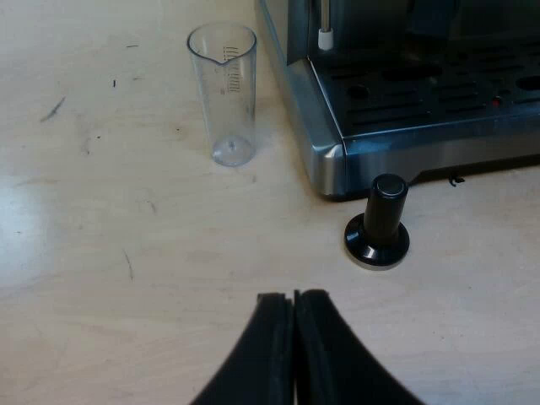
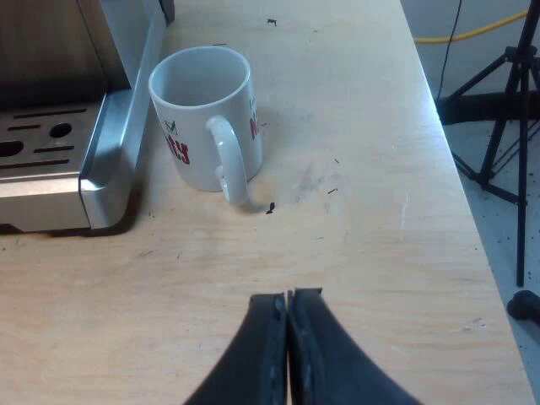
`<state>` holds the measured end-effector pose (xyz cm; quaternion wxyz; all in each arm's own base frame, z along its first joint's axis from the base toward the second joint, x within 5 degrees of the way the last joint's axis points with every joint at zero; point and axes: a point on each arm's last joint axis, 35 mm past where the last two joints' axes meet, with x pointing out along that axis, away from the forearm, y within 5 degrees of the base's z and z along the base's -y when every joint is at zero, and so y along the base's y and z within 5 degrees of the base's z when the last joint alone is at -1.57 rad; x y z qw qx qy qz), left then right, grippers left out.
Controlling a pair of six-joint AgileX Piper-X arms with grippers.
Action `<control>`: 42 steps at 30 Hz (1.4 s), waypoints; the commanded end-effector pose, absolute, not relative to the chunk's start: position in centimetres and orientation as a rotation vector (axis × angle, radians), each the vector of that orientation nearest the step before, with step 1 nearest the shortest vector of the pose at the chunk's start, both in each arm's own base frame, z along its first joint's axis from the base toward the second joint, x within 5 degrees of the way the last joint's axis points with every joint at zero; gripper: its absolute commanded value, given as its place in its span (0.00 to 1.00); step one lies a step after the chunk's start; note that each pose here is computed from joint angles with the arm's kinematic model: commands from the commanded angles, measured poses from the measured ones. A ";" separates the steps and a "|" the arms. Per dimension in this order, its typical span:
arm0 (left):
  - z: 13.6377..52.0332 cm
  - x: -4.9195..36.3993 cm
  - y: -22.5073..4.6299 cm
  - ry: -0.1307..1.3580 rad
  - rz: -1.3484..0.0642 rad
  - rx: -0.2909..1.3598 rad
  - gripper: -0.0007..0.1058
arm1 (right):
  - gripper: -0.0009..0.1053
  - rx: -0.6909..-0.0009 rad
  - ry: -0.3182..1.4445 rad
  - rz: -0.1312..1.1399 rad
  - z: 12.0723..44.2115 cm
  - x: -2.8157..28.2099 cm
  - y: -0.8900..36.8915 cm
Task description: Place mug into machine
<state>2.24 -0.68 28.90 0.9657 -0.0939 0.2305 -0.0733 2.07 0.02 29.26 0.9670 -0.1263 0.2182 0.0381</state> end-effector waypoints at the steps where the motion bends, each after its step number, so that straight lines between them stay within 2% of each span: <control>1: 29.2 2.4 -0.7 0.454 -0.150 -0.186 0.02 | 0.02 -0.259 0.436 0.070 29.5 2.3 0.0; 23: 29.2 2.4 -0.7 0.455 -0.150 -0.199 0.02 | 0.02 -0.251 0.433 0.073 29.6 2.3 0.0; 31: 30.6 1.7 -1.2 0.423 -0.283 -0.260 0.02 | 0.01 -0.273 0.393 0.092 30.7 1.7 0.1; 34: 31.8 1.2 -1.3 0.382 -0.318 -0.247 0.14 | 0.01 -0.266 0.389 0.125 31.6 1.8 0.2; 39: 33.9 1.7 -1.4 0.401 -0.406 -0.208 0.51 | 0.01 -0.276 0.409 0.152 33.4 2.9 0.3; 42: 34.8 2.7 -1.6 0.404 -0.467 -0.184 0.55 | 0.01 -0.281 0.405 0.192 34.2 3.5 0.5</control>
